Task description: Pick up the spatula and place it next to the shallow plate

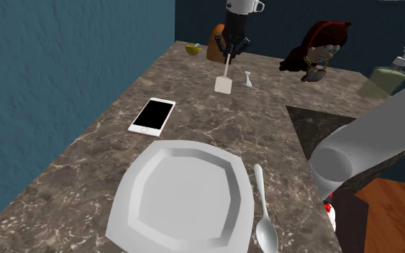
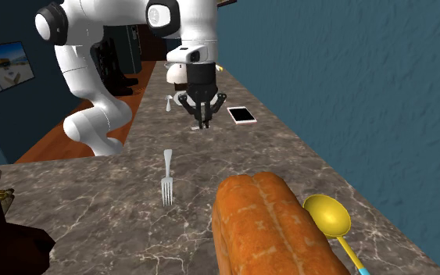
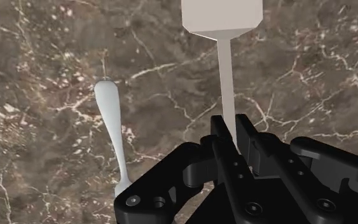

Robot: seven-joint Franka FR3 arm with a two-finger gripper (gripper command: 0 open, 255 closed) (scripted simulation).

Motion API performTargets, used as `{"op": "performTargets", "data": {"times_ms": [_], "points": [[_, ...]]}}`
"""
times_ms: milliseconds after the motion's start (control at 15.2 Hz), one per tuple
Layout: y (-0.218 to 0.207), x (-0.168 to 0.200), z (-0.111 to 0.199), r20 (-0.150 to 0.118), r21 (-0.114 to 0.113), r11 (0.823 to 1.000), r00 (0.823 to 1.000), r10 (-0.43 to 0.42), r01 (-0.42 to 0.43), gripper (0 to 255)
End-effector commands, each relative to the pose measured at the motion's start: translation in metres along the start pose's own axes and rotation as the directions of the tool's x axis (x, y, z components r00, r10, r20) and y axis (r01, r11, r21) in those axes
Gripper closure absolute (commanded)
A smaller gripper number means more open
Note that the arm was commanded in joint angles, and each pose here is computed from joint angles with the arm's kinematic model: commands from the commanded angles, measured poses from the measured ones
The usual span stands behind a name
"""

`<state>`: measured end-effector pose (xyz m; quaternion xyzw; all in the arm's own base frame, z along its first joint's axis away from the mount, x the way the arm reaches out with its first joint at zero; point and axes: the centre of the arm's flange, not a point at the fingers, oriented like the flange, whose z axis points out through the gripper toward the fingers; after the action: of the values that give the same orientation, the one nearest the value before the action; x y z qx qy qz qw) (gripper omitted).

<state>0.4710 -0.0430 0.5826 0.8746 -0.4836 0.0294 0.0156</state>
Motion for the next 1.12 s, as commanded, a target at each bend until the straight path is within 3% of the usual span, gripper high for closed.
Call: {"op": "performTargets", "data": {"times_ms": [0,1056], "points": [[0.01,-0.026,-0.001,0.0,-0.001,1.0,1.0,0.001,-0.001,255],[0.099,-0.217,-0.014,0.0,-0.001,1.0,1.0,0.001,-0.001,255]]}}
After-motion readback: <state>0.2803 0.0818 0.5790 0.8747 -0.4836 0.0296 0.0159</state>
